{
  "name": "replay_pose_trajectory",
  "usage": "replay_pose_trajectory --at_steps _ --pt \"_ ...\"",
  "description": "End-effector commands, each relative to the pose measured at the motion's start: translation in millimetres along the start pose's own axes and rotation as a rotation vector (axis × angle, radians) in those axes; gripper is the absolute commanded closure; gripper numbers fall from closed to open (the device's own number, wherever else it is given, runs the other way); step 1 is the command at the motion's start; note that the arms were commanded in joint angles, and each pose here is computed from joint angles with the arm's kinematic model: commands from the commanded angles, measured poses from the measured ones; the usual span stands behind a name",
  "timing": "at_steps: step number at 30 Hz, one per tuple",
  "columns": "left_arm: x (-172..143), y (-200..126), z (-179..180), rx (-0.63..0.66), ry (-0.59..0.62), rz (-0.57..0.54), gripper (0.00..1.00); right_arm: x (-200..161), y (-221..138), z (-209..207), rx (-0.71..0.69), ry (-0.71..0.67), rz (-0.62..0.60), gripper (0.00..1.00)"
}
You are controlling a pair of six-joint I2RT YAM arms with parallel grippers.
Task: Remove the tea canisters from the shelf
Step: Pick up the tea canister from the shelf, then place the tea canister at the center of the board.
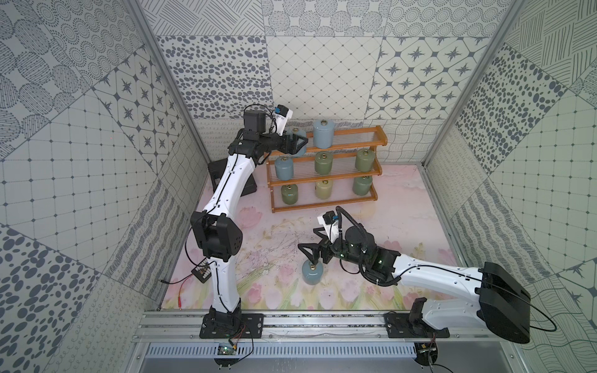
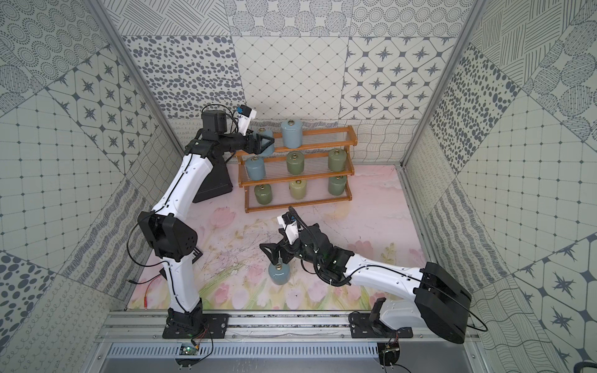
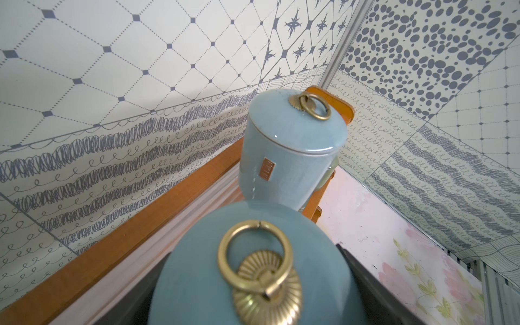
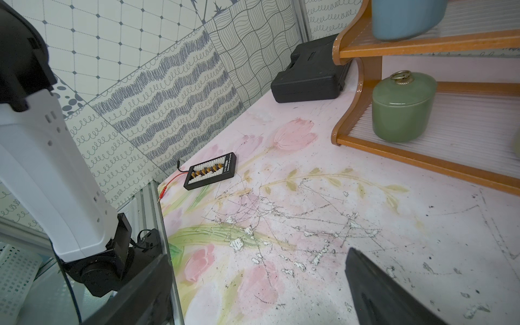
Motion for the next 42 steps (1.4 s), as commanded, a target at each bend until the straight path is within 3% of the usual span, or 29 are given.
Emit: replay_pose_trajectory --at_steps 1,6,15,28,42 --pt "26 -25 -29 -0.026 0.099 -0.108 0.24 9 -5 -1 -0.008 0.013 -0.060 0.00" --pt "13 -41 -39 -0.020 0.084 -0.127 0.24 11 -15 -7 -0.052 0.006 -0.072 0.00" --pt "-39 -65 -40 0.047 0.042 -0.114 0.27 15 -34 -21 -0.157 -0.011 -0.065 0.00" --pt "-141 -105 -56 0.163 -0.043 -0.121 0.28 27 -76 -46 -0.303 -0.087 -0.075 0.00" --pt "-250 -130 -54 0.265 -0.171 -0.076 0.33 36 -70 -64 -0.342 -0.146 -0.056 0.00"
Point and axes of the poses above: each gripper's point midway between its finger pads, its own y axis out along the fingers, its own z axis along the line the jaws close on, x = y × z, the point moved 2 cm from there along -y, back along the fingers, and after that the axes turned 11 degrees about -y, right-handed, at the moved point
